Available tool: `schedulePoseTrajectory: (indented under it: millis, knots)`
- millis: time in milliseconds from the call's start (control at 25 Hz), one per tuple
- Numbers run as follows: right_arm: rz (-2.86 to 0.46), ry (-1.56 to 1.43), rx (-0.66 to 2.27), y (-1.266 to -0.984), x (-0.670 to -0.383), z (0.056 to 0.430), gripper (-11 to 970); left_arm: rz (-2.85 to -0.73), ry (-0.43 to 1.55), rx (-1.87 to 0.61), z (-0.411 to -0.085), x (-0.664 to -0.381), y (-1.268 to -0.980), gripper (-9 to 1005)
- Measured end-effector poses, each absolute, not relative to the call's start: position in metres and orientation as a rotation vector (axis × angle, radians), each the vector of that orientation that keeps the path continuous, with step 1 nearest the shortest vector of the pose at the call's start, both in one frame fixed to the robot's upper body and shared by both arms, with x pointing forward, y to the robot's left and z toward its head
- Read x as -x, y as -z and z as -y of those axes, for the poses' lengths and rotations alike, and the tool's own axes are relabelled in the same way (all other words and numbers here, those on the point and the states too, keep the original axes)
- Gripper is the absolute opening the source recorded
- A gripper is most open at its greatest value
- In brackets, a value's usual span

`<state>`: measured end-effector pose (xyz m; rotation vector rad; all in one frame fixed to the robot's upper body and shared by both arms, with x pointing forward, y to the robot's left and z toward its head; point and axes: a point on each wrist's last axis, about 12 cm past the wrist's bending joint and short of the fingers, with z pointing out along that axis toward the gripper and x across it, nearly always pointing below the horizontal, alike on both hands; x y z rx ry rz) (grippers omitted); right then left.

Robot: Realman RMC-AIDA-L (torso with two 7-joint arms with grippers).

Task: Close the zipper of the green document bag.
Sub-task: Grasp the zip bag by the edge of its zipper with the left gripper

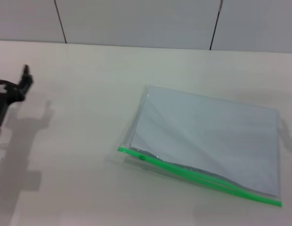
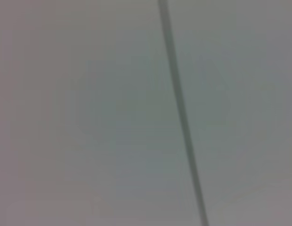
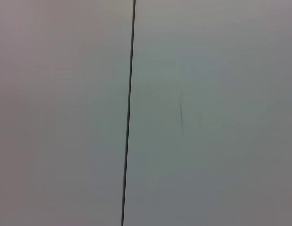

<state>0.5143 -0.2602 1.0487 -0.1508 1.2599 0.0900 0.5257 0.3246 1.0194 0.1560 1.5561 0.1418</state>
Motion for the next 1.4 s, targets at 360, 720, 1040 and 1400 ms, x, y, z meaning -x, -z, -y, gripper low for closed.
schedulePoseTrajectory:
  millis: [360,720,1040,1400]
  knots:
    - [-1.259,-0.090,0.153,-1.049,-0.515,0.261,750,-1.541,-0.050,-0.519,-0.293,-0.516,-1.010,834]
    - [-1.258,-0.087,0.152,-1.049,-0.515,0.261,749,-1.482,-0.034,-0.809,-0.275,-0.504,-1.002,834]
    - [-1.257,-0.086,0.151,-1.049,-0.515,0.261,748,-1.392,-0.021,-0.992,-0.258,-0.494,-0.998,833]
    - [-1.256,-0.087,0.151,-1.050,-0.515,0.261,746,-1.334,0.026,-1.145,-0.246,-0.487,-0.993,833]
